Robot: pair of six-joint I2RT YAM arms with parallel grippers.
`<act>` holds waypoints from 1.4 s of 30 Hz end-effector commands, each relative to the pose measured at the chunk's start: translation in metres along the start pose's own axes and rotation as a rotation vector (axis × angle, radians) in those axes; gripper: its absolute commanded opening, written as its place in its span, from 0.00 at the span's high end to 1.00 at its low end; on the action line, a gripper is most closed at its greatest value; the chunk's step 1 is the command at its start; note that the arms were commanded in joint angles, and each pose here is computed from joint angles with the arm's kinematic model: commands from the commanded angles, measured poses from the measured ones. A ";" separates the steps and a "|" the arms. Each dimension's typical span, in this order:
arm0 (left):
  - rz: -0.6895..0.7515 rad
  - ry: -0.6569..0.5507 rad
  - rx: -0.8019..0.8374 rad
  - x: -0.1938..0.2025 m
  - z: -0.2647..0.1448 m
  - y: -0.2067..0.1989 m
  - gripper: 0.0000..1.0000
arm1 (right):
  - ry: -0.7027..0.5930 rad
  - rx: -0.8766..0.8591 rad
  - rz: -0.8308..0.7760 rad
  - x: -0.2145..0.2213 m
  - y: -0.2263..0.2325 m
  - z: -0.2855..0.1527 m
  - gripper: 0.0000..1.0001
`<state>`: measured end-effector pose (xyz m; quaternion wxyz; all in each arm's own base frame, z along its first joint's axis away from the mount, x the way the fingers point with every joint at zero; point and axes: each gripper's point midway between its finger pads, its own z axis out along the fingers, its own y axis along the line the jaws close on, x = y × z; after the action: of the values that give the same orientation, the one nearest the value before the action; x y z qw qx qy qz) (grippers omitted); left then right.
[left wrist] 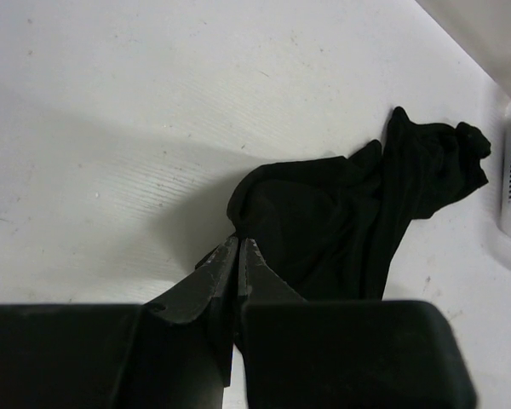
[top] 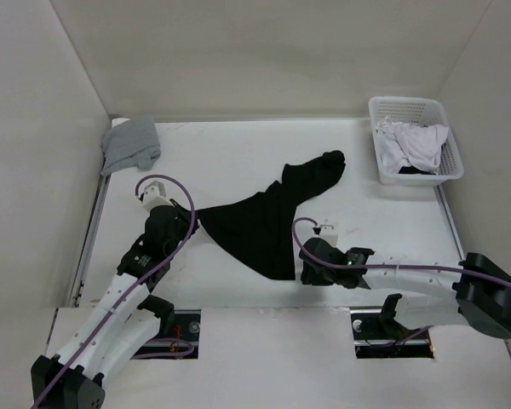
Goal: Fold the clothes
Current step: Flatten the tank top out
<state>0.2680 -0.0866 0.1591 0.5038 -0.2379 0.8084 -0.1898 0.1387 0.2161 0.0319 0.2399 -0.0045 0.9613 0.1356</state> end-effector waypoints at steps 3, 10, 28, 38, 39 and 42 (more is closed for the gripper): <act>-0.005 0.000 0.041 0.004 0.003 -0.007 0.98 | -0.090 -0.122 0.192 -0.031 0.033 0.021 0.55; -0.005 0.008 0.062 0.007 0.004 -0.011 0.98 | -0.040 -0.108 0.172 -0.019 0.045 0.032 0.60; -0.021 -0.002 0.096 0.008 0.003 -0.016 0.98 | -0.008 0.150 0.081 0.011 0.016 0.022 0.63; -0.020 -0.005 0.096 0.007 0.004 -0.014 0.98 | 0.016 0.118 0.070 0.014 0.027 0.026 0.68; -0.021 -0.006 0.097 0.007 0.004 -0.014 0.98 | 0.023 0.118 0.066 0.015 0.028 0.027 0.68; -0.022 -0.009 0.098 0.006 0.004 -0.014 0.98 | 0.049 0.121 0.057 0.022 0.028 0.030 0.71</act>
<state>0.2666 -0.1003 0.1498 0.4966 -0.2239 0.8103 -0.2162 0.1443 0.2590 0.0197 0.2415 0.0527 0.9624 0.1122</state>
